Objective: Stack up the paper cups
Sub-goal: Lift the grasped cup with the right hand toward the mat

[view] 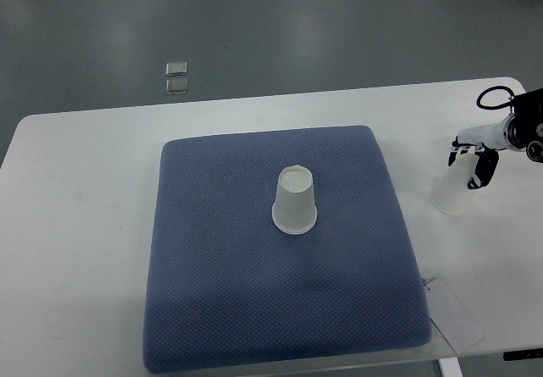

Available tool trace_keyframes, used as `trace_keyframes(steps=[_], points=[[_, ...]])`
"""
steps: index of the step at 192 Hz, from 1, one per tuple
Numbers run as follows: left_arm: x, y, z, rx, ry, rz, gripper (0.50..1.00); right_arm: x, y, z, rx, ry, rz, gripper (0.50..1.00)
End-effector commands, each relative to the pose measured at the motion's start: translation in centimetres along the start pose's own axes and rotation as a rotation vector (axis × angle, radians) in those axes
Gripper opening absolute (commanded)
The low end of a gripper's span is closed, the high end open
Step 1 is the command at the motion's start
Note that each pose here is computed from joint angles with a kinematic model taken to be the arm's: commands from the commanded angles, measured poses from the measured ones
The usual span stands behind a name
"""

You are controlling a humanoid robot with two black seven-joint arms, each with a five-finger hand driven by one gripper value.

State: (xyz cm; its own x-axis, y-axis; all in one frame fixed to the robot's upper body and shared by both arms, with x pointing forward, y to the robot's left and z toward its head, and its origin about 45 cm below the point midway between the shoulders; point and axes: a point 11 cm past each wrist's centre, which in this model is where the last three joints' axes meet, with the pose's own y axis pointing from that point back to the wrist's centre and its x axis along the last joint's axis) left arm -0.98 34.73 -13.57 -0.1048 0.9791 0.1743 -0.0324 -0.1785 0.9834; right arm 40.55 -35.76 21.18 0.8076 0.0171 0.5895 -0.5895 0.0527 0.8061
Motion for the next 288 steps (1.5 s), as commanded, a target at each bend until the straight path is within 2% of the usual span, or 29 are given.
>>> trace_keyframes(steps=[1, 29, 73, 147, 181, 248, 288], points=[[0.0, 0.0, 0.0, 0.001, 0.001, 0.0, 1.0, 0.2, 0.1, -0.1, 0.002, -0.002, 0.003, 0.678], [0.0, 0.0, 0.0, 0.001, 0.001, 0.0, 1.0, 0.9, 0.5, -0.2, 0.007, -0.012, 0.015, 0.678], [0.0, 0.0, 0.1, -0.001, -0.001, 0.0, 1.0, 4.4, 2.7, -1.1, 0.031, 0.0, 0.067, 0.68], [0.0, 0.0, 0.1, -0.001, -0.003, 0.0, 1.0, 11.6, 11.5, -2.1, 0.106, 0.018, 0.121, 0.684], [0.0, 0.0, 0.1, -0.001, -0.001, 0.0, 1.0, 13.8, 14.4, -3.4, 0.171, -0.001, 0.132, 0.684], [0.0, 0.0, 0.1, -0.001, 0.0, 0.0, 1.0, 14.3, 17.2, -4.2, 0.215, 0.026, 0.123, 0.686], [0.0, 0.0, 0.1, -0.001, -0.003, 0.0, 1.0, 15.2, 18.3, -6.2, 0.231, 0.076, 0.144, 0.686]])
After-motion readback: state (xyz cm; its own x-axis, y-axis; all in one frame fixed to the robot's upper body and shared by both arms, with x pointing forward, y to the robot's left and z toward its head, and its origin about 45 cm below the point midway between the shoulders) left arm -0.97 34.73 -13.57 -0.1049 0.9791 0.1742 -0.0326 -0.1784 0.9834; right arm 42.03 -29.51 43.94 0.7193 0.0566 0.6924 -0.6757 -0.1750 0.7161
